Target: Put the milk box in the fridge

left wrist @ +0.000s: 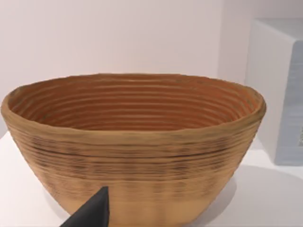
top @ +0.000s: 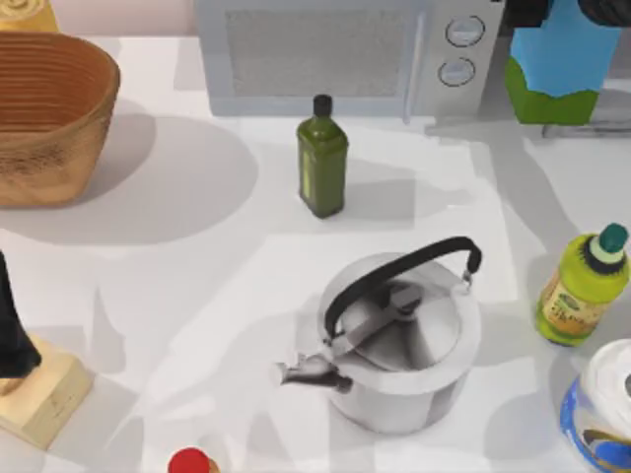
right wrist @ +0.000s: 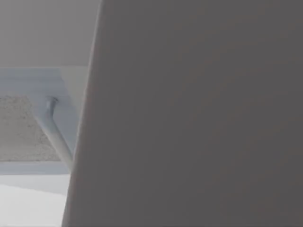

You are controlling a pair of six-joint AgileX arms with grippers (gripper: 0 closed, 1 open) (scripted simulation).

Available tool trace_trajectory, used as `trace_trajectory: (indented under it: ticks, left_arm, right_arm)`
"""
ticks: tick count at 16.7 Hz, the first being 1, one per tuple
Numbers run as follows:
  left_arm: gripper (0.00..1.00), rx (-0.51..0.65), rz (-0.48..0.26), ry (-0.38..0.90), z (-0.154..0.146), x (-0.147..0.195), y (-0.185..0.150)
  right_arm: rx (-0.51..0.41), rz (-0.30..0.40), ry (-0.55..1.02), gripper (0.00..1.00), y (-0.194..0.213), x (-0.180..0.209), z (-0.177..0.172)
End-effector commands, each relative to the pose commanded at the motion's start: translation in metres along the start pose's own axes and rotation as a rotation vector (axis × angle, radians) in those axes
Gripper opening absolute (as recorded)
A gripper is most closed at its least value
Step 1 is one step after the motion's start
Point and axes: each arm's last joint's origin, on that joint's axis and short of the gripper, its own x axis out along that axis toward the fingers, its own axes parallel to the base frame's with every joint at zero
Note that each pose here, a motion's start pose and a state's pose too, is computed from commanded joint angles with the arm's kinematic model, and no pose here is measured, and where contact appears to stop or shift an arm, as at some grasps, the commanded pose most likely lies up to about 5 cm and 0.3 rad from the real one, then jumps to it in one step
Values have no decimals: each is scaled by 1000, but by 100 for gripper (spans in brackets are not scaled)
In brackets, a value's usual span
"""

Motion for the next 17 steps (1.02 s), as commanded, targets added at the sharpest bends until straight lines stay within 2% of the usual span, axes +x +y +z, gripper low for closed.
trace_trajectory:
  ticks: [4, 8, 13, 17]
  left_arm:
    - [100, 0, 0, 0, 0, 0, 0]
    - [100, 0, 0, 0, 0, 0, 0]
    - [100, 0, 0, 0, 0, 0, 0]
    - [100, 0, 0, 0, 0, 0, 0]
  right_arm:
    - [4, 14, -36, 0, -17, -28, -10]
    - [17, 36, -137, 0, -50, -88, -38]
    - [29, 51, -353, 0, -91, -165, -120]
    - [16, 38, -505, 0, -110, -175, -201]
